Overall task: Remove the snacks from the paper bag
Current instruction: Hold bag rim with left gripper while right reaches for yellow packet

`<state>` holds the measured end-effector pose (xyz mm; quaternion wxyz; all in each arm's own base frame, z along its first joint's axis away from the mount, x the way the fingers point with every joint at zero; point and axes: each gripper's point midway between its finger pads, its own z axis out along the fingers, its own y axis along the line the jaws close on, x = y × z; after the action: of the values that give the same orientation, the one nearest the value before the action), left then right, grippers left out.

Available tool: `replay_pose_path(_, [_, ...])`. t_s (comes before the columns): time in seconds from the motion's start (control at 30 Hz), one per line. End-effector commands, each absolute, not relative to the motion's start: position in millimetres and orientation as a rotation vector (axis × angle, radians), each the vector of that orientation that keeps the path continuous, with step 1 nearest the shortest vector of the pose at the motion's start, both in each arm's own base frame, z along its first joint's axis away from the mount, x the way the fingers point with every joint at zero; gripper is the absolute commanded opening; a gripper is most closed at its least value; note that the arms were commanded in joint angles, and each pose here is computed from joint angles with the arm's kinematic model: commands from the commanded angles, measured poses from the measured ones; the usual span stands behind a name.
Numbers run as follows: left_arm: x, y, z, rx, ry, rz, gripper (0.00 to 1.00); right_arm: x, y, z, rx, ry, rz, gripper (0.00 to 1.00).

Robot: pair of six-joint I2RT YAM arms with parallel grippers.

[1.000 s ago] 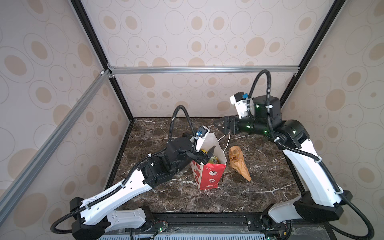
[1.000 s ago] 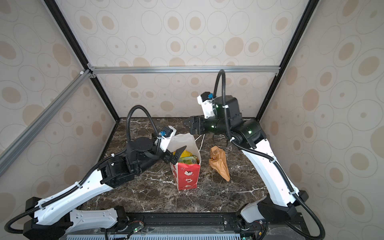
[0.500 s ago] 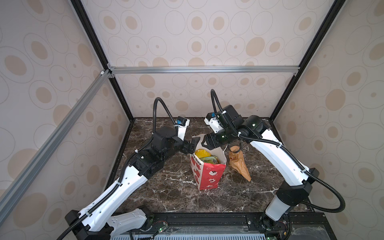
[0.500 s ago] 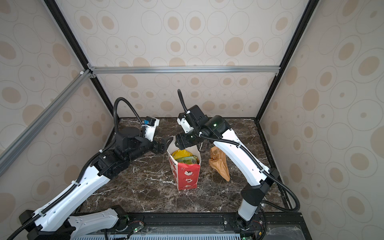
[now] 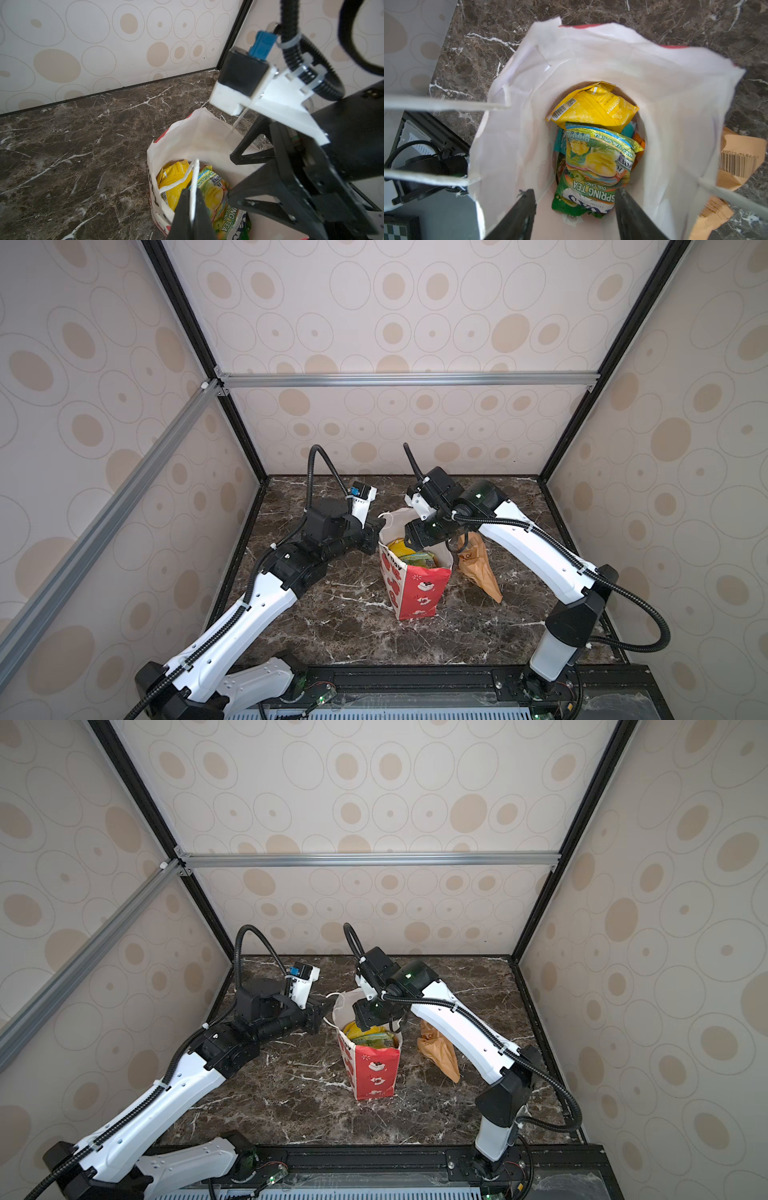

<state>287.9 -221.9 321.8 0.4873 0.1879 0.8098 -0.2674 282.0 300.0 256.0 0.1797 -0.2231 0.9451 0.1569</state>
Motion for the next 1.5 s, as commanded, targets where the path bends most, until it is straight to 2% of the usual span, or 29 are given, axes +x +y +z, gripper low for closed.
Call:
replay_pose_path(0.0, [285.4, -212.2, 329.1, 0.411, 1.955, -0.648, 0.01, 285.4, 303.1, 233.1, -0.641, 2.706, 0.355, 0.61])
replay_pose_path(0.2, [288.6, -207.4, 322.8, 0.381, 1.979, -0.617, 0.01, 278.2, 310.2, 200.2, -0.694, 2.788, 0.333, 0.54])
replay_pose_path(0.47, [292.4, -206.4, 320.5, 0.363, 1.997, -0.601, 0.00, 267.8, 310.3, 160.8, -0.689, 2.867, 0.345, 0.55])
replay_pose_path(0.67, [290.3, -206.0, 323.2, 0.371, 1.990, -0.603, 0.00, 271.9, 312.0, 132.6, -0.669, 2.908, 0.297, 0.72])
replay_pose_path(0.8, [288.3, -204.4, 324.7, 0.371, 1.987, -0.600, 0.00, 274.1, 307.7, 108.1, -0.655, 2.934, 0.233, 0.75])
replay_pose_path(0.93, [287.5, -204.4, 324.5, 0.373, 1.983, -0.605, 0.00, 268.3, 306.8, 81.7, -0.636, 2.971, 0.224, 0.73])
replay_pose_path(1.07, [287.6, -205.4, 322.6, 0.376, 1.988, -0.609, 0.00, 263.2, 305.6, 65.8, -0.617, 2.997, 0.228, 0.63])
replay_pose_path(1.17, [287.8, -205.8, 323.2, 0.379, 1.986, -0.609, 0.00, 262.7, 304.6, 65.8, -0.614, 2.996, 0.228, 0.49])
replay_pose_path(1.33, [287.4, -205.3, 322.7, 0.378, 1.986, -0.608, 0.00, 268.7, 303.7, 83.1, -0.609, 2.940, 0.231, 0.20])
replay_pose_path(1.47, [286.7, -204.3, 322.2, 0.377, 1.987, -0.603, 0.00, 273.5, 303.6, 103.2, -0.596, 2.886, 0.246, 0.05])
